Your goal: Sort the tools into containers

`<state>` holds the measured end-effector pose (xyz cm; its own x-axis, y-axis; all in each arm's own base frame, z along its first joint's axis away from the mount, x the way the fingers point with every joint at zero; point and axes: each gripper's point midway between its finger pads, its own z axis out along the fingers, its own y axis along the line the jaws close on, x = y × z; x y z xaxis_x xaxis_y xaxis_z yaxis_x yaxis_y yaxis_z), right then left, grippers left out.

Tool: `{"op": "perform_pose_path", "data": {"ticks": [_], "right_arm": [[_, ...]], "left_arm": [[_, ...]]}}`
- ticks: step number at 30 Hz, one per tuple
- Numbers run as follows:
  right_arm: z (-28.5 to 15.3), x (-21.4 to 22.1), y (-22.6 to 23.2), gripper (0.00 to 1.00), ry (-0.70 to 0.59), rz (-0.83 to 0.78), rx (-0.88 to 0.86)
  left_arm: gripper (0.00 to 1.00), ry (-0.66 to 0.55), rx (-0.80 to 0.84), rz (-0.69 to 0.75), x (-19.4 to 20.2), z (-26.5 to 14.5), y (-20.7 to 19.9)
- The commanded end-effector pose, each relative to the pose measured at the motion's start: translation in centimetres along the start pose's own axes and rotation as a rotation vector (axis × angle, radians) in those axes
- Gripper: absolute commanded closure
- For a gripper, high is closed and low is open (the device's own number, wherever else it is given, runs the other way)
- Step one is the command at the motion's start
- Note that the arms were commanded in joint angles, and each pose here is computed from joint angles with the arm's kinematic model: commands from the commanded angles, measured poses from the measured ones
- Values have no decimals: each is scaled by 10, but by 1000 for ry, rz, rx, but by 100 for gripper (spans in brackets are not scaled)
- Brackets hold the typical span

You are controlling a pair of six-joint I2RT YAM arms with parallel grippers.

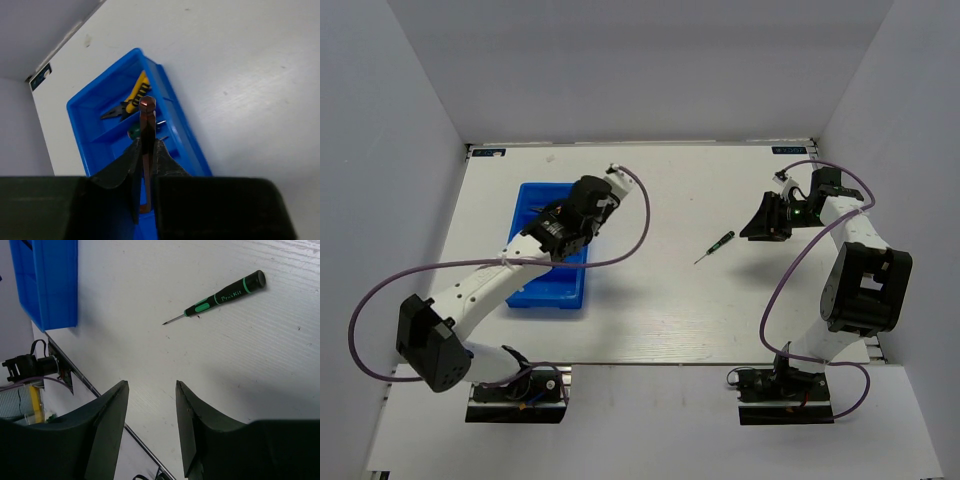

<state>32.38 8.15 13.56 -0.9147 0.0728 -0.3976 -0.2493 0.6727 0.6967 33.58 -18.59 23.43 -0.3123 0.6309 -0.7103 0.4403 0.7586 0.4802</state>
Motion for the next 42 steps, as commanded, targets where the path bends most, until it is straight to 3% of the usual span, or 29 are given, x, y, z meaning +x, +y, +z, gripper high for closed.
{"op": "perform_pose_path", "data": {"ticks": [1, 10, 17, 30, 32, 33, 37, 42], "right_arm": [[-8, -12, 9, 51, -34, -39, -26], [-11, -14, 9, 51, -42, -36, -32], [-10, -14, 7, 51, -35, -30, -40], [-11, -13, 8, 51, -39, -26, -48], [-10, -13, 8, 48, -35, -24, -50], [-9, -13, 7, 46, -33, -21, -50], [-9, -14, 8, 37, -34, -26, -55], [-12, -15, 10, 35, -39, -38, -49]], "left_arm": [[100, -31, -136, -76, 4, 18, 41], [100, -13, -39, -40, 57, 71, 42], [100, -8, -147, -20, 81, 71, 69], [100, -10, -121, -68, 109, 81, 67], [87, -2, -116, -75, 115, 80, 63], [70, -5, -117, -76, 114, 76, 64], [43, 7, -101, -83, 117, 72, 61], [34, -13, -111, -96, 107, 65, 67]]}}
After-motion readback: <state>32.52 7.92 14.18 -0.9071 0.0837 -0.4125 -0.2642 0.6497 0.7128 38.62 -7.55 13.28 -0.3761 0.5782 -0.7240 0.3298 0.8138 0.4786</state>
